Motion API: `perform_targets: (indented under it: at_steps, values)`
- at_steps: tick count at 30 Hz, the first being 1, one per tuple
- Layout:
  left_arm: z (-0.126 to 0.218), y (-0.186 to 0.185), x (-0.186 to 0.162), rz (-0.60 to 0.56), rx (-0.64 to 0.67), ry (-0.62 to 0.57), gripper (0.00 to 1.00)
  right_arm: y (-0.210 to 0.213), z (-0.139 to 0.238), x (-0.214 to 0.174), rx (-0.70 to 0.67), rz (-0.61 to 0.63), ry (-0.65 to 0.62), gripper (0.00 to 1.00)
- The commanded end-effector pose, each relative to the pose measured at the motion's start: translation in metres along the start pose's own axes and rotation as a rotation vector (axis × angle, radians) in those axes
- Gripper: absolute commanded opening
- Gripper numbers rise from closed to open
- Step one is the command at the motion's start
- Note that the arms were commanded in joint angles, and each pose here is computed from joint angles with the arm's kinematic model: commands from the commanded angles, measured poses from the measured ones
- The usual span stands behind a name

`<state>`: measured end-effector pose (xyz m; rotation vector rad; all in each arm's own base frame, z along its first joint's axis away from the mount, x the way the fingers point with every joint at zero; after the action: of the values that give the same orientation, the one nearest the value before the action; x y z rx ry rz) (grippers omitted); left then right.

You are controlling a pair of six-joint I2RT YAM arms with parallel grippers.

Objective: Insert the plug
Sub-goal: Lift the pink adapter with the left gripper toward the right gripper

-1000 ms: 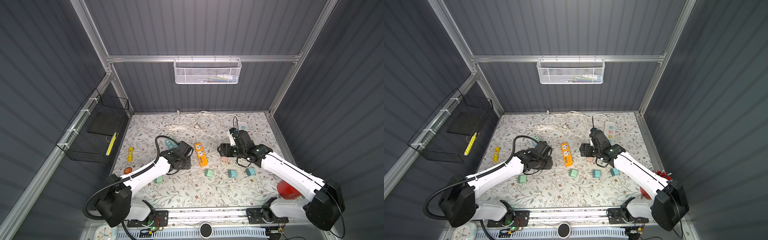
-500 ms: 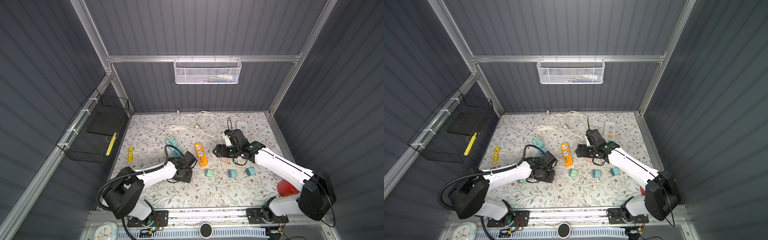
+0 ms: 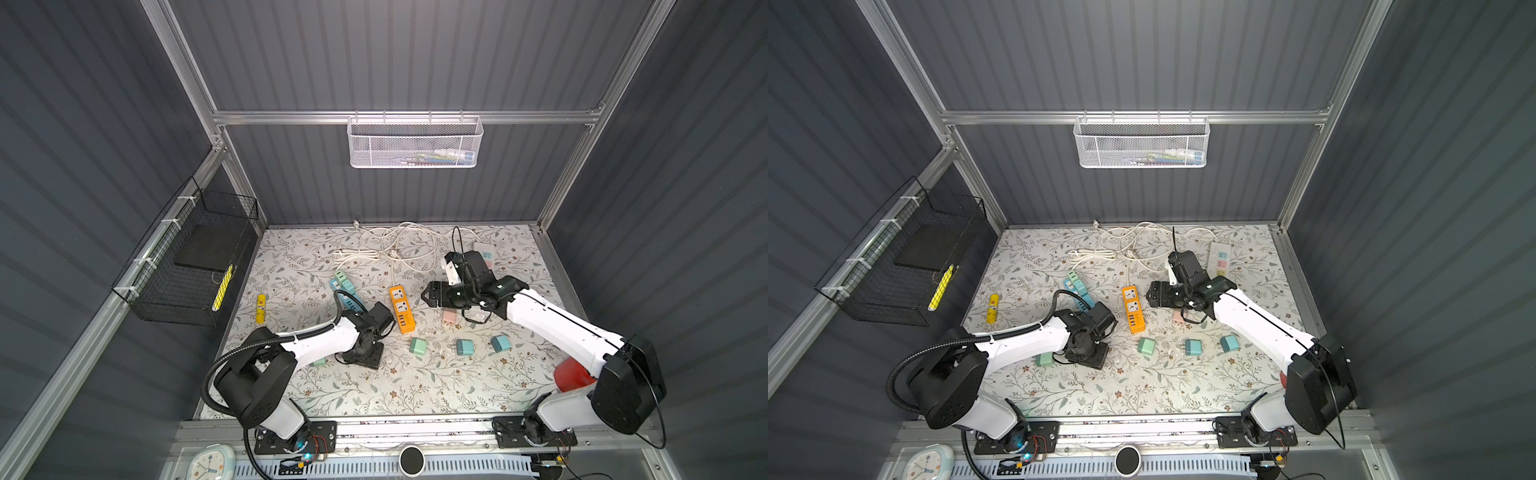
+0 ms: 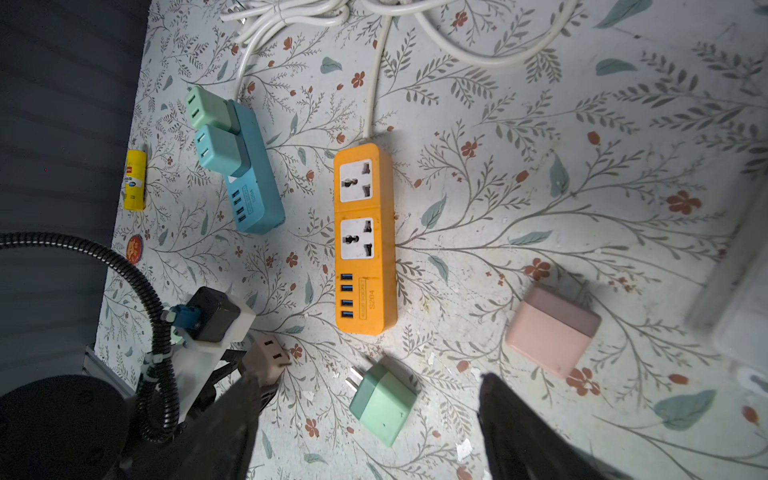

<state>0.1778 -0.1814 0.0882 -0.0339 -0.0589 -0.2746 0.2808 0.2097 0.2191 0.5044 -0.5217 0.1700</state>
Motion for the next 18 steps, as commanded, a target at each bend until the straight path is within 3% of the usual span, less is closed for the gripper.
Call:
perform_targets:
  at_steps: [1, 10, 18]
  values:
    - [0.0, -0.006, -0.002, -0.064, -0.048, 0.038, 0.59, 0.005, 0.004, 0.004, 0.02, -0.005, -0.006, 0.82]
    - [-0.007, -0.01, 0.015, -0.06, -0.03, 0.028, 0.57, 0.004, 0.001, -0.003, 0.032, 0.0, 0.014, 0.81]
    - [-0.002, -0.002, 0.016, -0.034, 0.01, 0.017, 0.38, 0.003, -0.002, -0.008, 0.038, -0.004, 0.026, 0.81]
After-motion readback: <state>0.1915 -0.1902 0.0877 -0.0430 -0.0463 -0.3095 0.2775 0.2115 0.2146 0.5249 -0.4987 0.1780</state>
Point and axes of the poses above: each gripper's point midway between its finger pads, its own z axis back along the fingers, its own y axis along the line the jaws close on, x = y × z, the point moved 7 cm from there along z, back along the fingers, and after that the axes turned 4 degrees about z, right-handed, at the moved point
